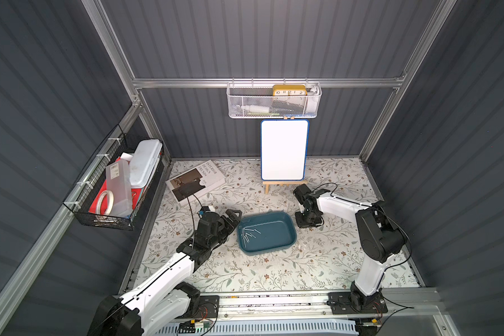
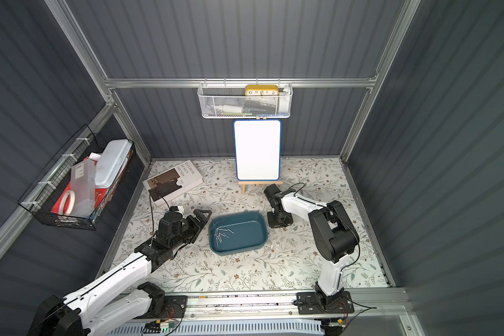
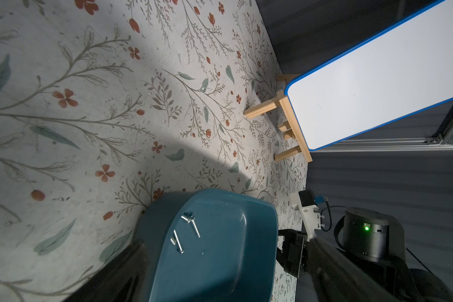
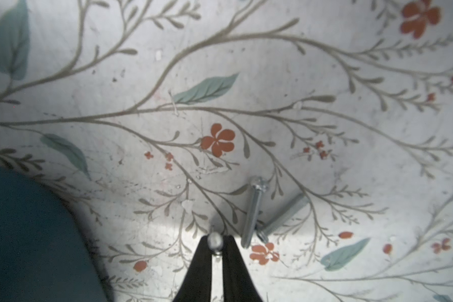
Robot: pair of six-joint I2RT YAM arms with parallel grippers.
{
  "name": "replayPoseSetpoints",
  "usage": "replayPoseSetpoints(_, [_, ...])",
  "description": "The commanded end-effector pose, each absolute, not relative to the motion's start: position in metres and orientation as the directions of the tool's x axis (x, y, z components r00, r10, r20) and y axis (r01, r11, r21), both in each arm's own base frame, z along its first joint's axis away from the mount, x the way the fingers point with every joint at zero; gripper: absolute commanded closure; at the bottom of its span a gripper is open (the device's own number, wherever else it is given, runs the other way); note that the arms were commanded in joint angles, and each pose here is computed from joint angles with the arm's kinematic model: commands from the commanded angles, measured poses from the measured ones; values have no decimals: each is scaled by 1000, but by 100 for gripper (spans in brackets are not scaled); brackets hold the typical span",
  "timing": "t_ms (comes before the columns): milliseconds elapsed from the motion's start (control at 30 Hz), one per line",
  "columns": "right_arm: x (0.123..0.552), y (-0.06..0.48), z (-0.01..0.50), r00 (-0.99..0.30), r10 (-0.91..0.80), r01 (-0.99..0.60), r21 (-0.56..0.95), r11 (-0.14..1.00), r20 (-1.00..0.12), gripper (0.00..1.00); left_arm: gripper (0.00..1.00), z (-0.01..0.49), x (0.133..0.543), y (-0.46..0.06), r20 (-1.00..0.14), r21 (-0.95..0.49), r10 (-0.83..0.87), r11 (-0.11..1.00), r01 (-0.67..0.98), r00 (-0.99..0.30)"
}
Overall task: Take out the screws from the storage box
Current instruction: Place the screw at the center of the board, then pick up the screw from the storage box.
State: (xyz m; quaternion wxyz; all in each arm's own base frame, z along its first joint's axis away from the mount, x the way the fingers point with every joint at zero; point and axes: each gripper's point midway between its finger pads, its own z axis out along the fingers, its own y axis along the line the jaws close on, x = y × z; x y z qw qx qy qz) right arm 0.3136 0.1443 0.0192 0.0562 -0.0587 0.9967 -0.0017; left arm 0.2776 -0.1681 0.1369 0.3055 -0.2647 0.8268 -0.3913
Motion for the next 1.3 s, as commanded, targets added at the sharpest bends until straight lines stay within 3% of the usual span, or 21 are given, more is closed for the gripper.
replayPoseSetpoints(0, [309, 141, 18, -989, -117, -114, -29, 993, -87, 81, 1, 141, 275, -169, -310, -806, -664, 563, -182, -681])
replayPoseSetpoints(267, [316, 144, 55, -982, -103, -105, 1, 995, -160, 74, 2, 148, 274, -159, -333, -788, -680, 581, -203, -653])
replayPoseSetpoints(567, [311, 145, 163, -899, -170, -215, 67, 974, -404, 75, 3, 166, 278, -154, -404, -742, -644, 646, -179, -649])
replayPoseSetpoints(667, [308, 151, 197, -841, -162, -259, 122, 958, -516, 71, 2, 176, 283, -149, -436, -724, -642, 666, -177, -631])
replayPoseSetpoints(733, [310, 146, 212, -813, -122, -233, 126, 964, -570, 63, 2, 178, 286, -151, -444, -728, -642, 665, -165, -626])
replayPoseSetpoints(800, [316, 133, 220, -797, -72, -171, 109, 979, -599, 63, 2, 177, 291, -155, -429, -742, -653, 649, -169, -623])
replayPoseSetpoints(967, [320, 142, 219, -775, -82, -218, 143, 965, -626, 62, 2, 182, 304, -158, -433, -747, -669, 642, -175, -605])
replayPoseSetpoints(1267, [312, 170, 199, -870, -211, -307, 155, 939, -445, 59, 2, 195, 290, -131, -434, -760, -740, 607, -233, -514])
